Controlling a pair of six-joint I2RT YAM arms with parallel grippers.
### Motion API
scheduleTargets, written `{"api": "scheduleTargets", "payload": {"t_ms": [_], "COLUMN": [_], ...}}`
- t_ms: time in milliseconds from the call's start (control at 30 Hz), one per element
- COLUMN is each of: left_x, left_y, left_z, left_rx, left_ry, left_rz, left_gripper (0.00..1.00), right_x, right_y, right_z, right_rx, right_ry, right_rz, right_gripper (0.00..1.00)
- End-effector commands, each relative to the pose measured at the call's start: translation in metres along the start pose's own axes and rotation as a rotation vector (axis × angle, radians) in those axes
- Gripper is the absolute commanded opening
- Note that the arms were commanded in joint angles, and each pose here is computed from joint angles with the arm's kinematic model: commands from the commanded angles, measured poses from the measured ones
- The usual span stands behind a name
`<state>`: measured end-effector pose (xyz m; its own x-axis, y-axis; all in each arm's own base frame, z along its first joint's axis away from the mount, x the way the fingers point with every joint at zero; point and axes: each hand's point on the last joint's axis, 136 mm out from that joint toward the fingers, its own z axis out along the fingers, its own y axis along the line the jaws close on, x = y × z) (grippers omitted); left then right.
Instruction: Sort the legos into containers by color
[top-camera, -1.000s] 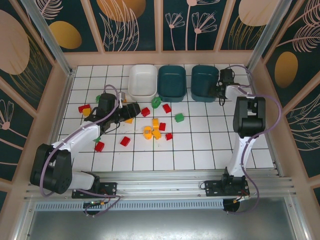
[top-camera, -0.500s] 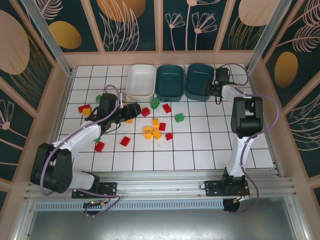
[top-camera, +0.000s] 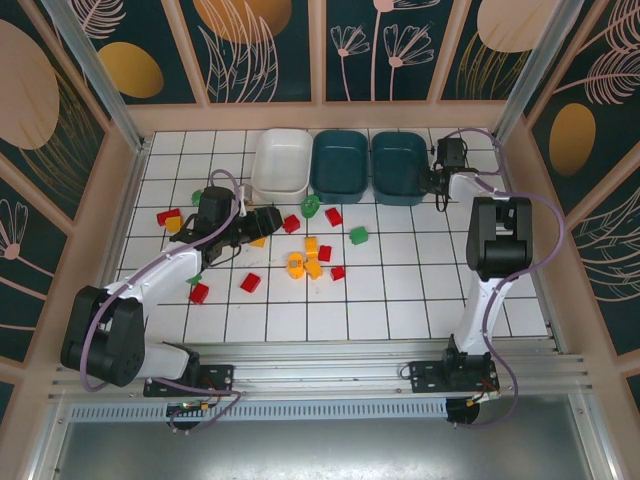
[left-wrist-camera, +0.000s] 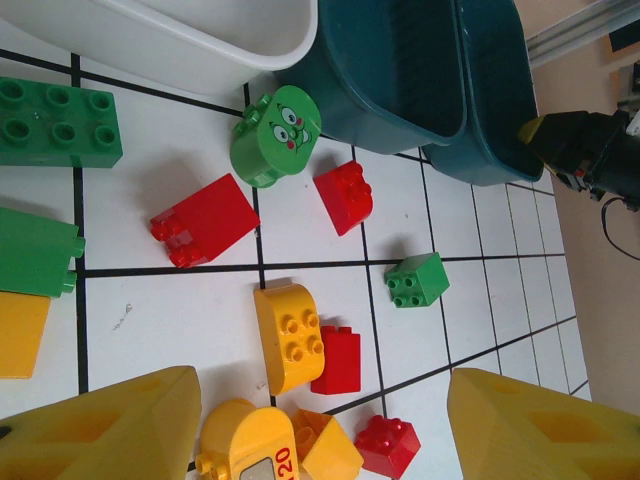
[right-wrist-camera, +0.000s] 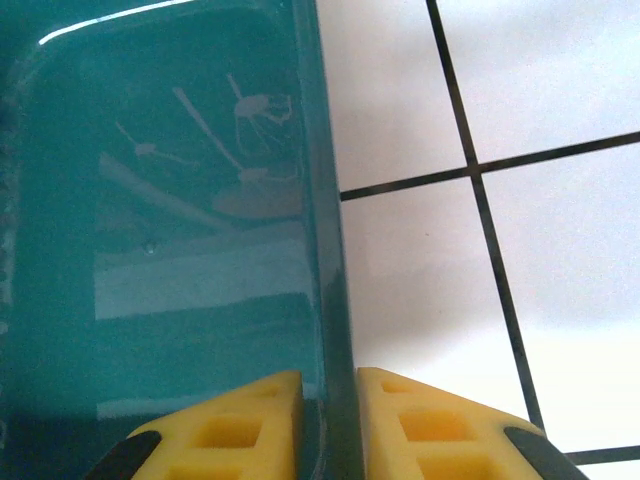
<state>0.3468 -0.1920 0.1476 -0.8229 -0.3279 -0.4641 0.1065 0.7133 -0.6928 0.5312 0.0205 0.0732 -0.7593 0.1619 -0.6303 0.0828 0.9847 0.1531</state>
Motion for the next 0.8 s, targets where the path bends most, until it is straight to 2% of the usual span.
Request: {"api": "scheduleTargets", "payload": {"t_ms": [0, 233, 333, 400, 467, 600, 700, 767], "left_x": [0.0, -0.001, -0.001, -0.002, -0.005, -0.013, -0.02, -0.024], "left_y": [-0.004, -0.007, -0.007, -0.007, -0.008, -0.007, 0.002, 0.017], "left_z": [-0.002, -0.004, -0.006, -0.007, -0.01, -0.017, -0.025, -0.035], "left_rx": [0.005, 0.011, 0.007, 0.003, -0.004, -0.032, -0.09, -0.172], "left_ry": [-0.002, -0.007, -0.006, -0.013, -0.03, -0.077, -0.138, -0.198], "left_rz": [0.017, 0.021, 0.025, 0.027, 0.029, 0.025, 0.005, -0.026], "left_gripper": [0.66, 0.66, 0.66, 0.66, 0.67, 0.68, 0.71, 0.75], "right_x": [-0.016, -0.011, -0.017, -0.028, -0.039, -0.056, -0.045, -0.017], "right_y": [0.015, 0.023, 0.013, 0.01, 0.009, 0.017, 0.043, 0.077], "right_z": [-0.016, -0.01, -0.017, -0.031, -0.045, -0.083, -0.109, -0.121], "right_rx": [-0.02, -0.019, 0.023, 0.025, 0.039, 0.058, 0.042, 0.005], "right_ry": [-0.056, -0.043, -0.059, -0.091, -0.125, -0.193, -0.21, -0.189], "right_rz": [-0.007, -0.014, -0.004, 0.014, 0.024, 0.032, 0.005, -0.074], "right_gripper": [0.22, 0.23, 0.33, 0.45, 0.53, 0.6, 0.65, 0.69]}}
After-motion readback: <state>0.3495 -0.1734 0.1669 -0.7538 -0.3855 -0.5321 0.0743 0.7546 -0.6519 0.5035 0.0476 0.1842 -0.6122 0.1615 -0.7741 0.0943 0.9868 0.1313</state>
